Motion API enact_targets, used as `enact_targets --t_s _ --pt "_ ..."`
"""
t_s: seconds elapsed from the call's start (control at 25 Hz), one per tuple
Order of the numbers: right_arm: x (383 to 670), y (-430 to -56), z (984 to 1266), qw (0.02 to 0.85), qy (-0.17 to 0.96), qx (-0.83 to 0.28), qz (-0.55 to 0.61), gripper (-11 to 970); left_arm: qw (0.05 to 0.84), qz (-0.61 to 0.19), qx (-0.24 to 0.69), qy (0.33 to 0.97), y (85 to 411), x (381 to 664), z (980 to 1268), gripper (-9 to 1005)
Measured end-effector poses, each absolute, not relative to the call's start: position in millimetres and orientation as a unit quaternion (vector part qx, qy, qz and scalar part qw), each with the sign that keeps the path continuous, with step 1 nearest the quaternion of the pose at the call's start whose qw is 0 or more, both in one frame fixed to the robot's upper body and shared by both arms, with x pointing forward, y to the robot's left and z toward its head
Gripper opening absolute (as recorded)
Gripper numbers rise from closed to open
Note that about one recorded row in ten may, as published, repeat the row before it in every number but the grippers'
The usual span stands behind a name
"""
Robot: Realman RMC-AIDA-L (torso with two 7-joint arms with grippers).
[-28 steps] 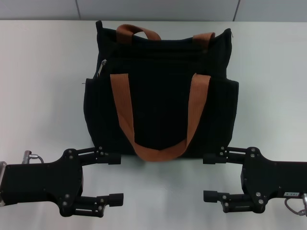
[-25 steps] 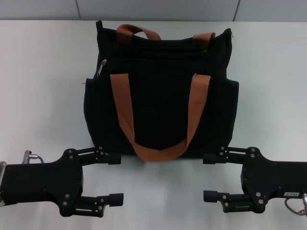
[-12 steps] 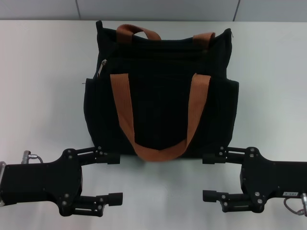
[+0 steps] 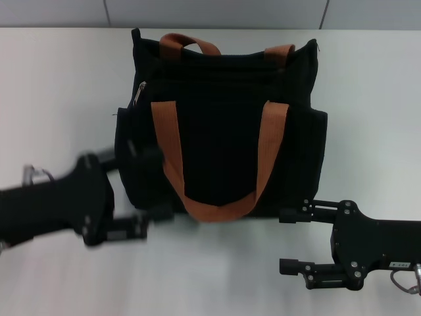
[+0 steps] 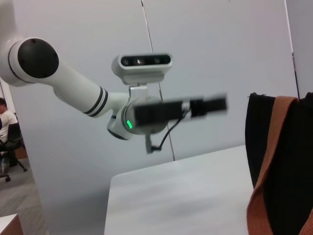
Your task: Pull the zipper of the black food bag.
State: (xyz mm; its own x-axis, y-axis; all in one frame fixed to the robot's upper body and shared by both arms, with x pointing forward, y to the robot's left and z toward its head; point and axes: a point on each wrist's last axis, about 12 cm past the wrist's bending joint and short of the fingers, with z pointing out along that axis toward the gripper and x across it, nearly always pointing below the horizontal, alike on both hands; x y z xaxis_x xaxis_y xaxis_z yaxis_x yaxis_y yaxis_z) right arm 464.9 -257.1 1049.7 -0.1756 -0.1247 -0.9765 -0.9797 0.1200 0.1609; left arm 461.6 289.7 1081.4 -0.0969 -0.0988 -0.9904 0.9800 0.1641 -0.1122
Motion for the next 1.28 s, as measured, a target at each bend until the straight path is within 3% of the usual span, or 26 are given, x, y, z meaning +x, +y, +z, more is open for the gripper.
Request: enact_targets --t_s 0.16,0.24,0.36,0.72,1.28 --pt "464 -258 1049 0.448 0.6 -0.459 0.477 745 0.656 -0.459 0.33 0.5 298 467 1095 833" --pt "464 -258 1050 0.448 0.6 -0.459 0.478 745 0.679 -0.446 0.309 0.495 302 468 1097 833" --pt "464 -259 1050 0.448 0.601 -0.459 0.477 745 0.719 -0.387 0.251 0.519 323 476 1097 833" --pt "465 -261 1050 0.45 0.603 -0.459 0.473 745 0.648 -0.316 0.301 0.625 355 488 1085 834" --pt "466 -263 1051 0.453 0.606 -0.453 0.472 744 0.584 -0.268 0.374 0.669 329 530 1078 834"
